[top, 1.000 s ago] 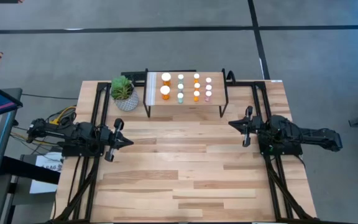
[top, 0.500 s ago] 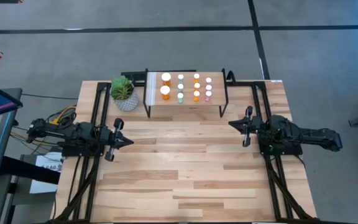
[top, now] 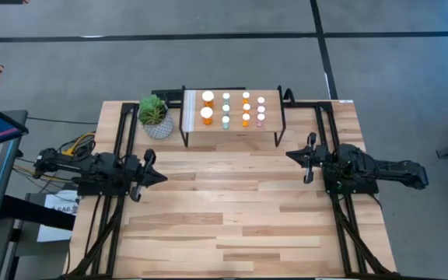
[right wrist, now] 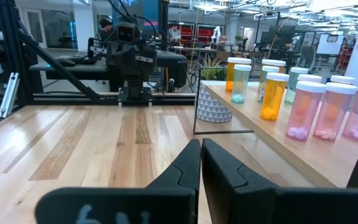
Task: Pick and place medicine bottles onto shelf by color
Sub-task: Return to Home Position
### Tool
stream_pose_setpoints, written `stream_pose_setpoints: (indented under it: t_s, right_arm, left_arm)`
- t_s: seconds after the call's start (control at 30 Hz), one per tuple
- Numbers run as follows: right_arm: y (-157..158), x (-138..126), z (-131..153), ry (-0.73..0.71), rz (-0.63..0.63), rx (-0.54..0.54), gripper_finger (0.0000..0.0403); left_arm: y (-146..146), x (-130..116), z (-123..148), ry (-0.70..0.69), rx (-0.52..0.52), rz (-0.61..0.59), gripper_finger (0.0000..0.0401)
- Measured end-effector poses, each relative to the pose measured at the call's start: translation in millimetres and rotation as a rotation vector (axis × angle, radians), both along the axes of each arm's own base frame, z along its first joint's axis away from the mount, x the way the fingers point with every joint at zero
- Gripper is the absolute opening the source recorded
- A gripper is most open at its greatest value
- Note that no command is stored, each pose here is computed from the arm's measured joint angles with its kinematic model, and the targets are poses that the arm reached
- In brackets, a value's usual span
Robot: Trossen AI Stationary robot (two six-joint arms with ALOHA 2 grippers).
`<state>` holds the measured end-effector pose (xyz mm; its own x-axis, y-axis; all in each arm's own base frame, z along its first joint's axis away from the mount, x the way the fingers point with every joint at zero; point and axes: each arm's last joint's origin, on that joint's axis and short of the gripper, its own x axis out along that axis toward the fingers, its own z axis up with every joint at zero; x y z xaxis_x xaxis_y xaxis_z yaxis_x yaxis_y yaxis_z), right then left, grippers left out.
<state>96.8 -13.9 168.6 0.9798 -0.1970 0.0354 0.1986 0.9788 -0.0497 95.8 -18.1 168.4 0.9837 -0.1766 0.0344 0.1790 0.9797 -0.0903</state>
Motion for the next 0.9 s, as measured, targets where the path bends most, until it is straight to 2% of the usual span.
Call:
stream_pose_setpoints:
  t_s: [0.13,0.23,0.9]
  right_arm:
    - [0.0,0.0,0.0,0.0,0.0,0.0,0.004]
    - [0.0,0.0,0.0,0.0,0.0,0.0,0.004]
    - [0.0,0.0,-0.1,0.0,0.0,0.0,0.004]
  left_arm:
    - [0.0,0.0,0.0,0.039,-0.218,-0.007,0.0]
    - [0.0,0.0,0.0,0.052,-0.288,-0.009,0.0]
    - [0.0,0.0,0.0,0.056,-0.31,-0.009,0.0]
